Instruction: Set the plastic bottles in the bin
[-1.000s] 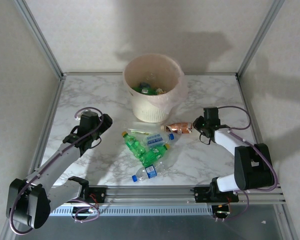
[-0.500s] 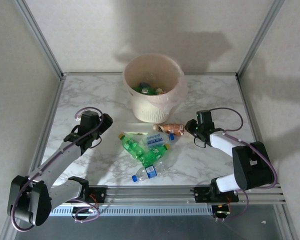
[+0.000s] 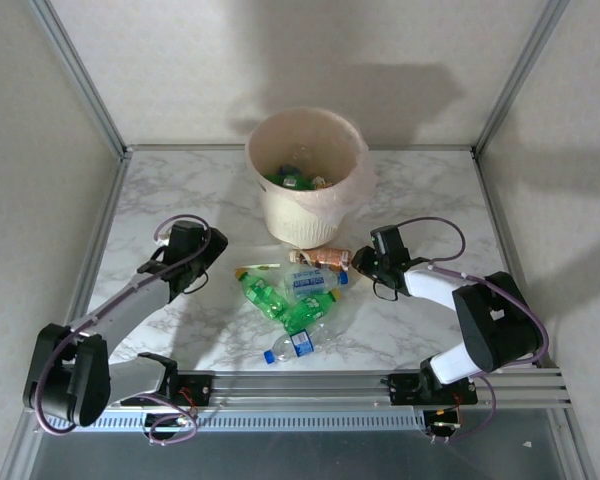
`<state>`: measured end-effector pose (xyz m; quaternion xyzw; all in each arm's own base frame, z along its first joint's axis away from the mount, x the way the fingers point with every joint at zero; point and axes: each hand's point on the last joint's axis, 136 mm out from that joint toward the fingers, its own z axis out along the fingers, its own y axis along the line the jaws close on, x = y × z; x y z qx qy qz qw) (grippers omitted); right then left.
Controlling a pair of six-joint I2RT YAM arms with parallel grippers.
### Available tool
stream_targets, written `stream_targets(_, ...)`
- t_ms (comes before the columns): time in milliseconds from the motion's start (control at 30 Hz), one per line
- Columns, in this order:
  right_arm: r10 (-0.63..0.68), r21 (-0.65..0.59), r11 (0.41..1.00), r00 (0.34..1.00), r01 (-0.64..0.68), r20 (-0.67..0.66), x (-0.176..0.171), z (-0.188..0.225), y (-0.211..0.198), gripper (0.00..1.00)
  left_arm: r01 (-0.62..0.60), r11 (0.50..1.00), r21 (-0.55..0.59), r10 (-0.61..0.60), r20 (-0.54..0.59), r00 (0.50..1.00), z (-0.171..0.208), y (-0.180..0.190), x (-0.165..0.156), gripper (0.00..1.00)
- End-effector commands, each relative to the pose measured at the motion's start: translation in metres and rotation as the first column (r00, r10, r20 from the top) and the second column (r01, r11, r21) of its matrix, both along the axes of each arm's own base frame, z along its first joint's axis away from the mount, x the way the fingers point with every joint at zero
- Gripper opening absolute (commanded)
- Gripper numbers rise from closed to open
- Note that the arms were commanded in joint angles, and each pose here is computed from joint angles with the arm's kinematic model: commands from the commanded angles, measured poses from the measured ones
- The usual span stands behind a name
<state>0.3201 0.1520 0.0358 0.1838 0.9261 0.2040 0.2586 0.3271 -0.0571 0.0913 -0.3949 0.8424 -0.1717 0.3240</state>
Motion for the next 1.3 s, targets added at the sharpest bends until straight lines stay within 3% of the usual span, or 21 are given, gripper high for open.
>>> stream_targets(0,-0.041,-0.027,0.999,0.998,0.043,0.055,0.006,0.023,-0.008,0.51,-0.055,0.997,-0.061,0.055,0.003,0.998,-0.002,-0.001,0.012,0.9)
stream_targets(100,-0.064,-0.049,0.996,0.995,0.068,0.08,0.0,0.038,-0.018,0.62,-0.082,0.992,-0.099,0.082,-0.008,0.997,-0.007,-0.004,0.017,0.87)
stream_targets(267,-0.087,-0.073,0.993,0.989,0.096,0.122,-0.017,0.063,-0.035,0.67,-0.146,0.983,-0.108,0.142,-0.041,0.989,-0.018,0.001,0.017,0.83)
stream_targets(533,-0.093,-0.051,0.994,0.984,0.102,0.153,-0.04,0.08,-0.046,0.68,-0.196,0.973,-0.123,0.185,-0.097,0.978,-0.035,0.003,0.012,0.72)
stream_targets(900,-0.083,-0.028,0.996,0.986,0.088,0.146,-0.053,0.076,-0.047,0.66,-0.212,0.961,-0.177,0.189,-0.14,0.972,-0.051,-0.005,0.011,0.66)
stream_targets(1267,-0.089,-0.018,0.996,0.986,0.093,0.143,-0.061,0.071,-0.05,0.61,-0.225,0.952,-0.208,0.197,-0.148,0.969,-0.054,-0.005,0.01,0.45)
